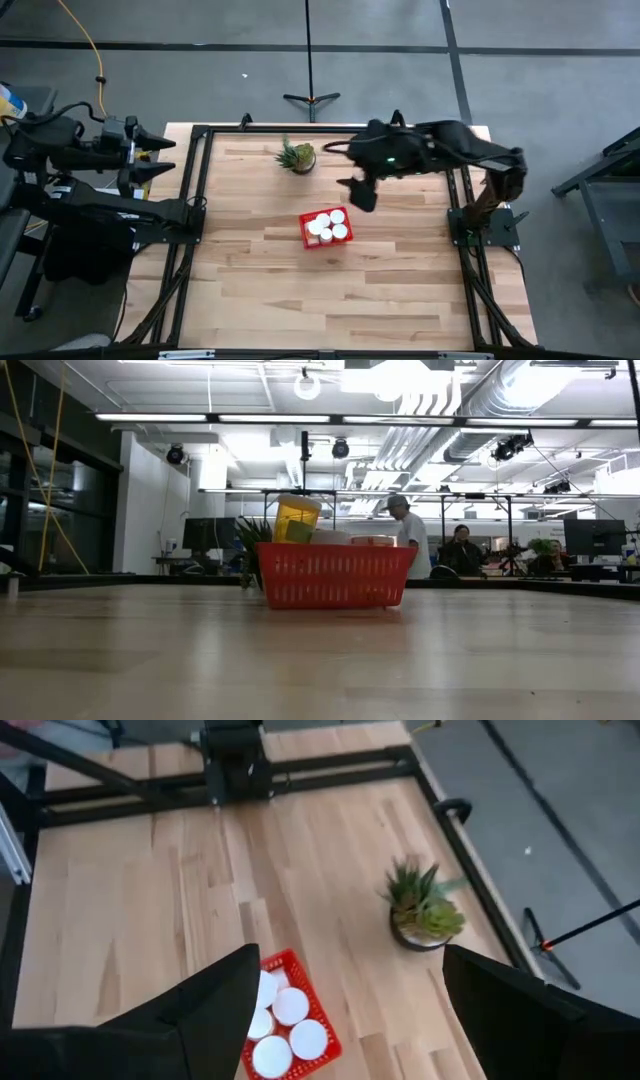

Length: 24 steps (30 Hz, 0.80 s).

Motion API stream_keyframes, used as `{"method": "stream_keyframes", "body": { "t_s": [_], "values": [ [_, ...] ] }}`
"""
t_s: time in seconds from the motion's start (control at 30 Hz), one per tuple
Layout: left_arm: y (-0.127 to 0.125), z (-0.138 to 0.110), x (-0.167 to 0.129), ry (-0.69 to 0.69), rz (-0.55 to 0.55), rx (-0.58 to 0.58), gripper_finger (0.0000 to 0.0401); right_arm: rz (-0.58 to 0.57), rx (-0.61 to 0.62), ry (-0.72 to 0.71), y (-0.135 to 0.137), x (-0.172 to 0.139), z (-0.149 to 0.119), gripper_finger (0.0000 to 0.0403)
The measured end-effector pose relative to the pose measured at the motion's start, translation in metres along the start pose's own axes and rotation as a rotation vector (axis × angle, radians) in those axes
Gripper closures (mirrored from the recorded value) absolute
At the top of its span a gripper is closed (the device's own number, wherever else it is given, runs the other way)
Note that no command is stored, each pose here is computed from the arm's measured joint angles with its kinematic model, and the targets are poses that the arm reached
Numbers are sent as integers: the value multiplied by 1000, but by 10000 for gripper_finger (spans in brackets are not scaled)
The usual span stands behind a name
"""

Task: Pick and place pill bottles into a basket
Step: Return to Home Position

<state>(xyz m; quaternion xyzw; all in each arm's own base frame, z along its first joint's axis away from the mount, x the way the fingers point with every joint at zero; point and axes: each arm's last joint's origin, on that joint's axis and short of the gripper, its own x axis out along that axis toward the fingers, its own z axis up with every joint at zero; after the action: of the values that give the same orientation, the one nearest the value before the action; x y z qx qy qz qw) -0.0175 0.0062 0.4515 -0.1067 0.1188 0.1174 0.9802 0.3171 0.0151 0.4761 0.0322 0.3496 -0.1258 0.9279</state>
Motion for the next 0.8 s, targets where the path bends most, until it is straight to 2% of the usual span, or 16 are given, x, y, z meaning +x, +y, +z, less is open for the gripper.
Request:
{"method": "stream_keyframes", "body": {
  "t_s": [0.37, 0.47, 0.6, 0.8],
  "values": [
    [10, -13, -30, -83, -14, -66, 84, -49, 94, -128, -14, -91, -22, 98],
    [15, -18, -41, -127, 18, -85, 84, -69, 123, -167, -18, -119, -34, 98],
    [22, -25, -54, -190, 96, -112, 84, -169, 193, -262, -25, -150, -47, 98],
    [23, -31, -51, -177, 102, -1, 84, -325, 219, -350, -32, -172, -60, 98]
  ]
}}
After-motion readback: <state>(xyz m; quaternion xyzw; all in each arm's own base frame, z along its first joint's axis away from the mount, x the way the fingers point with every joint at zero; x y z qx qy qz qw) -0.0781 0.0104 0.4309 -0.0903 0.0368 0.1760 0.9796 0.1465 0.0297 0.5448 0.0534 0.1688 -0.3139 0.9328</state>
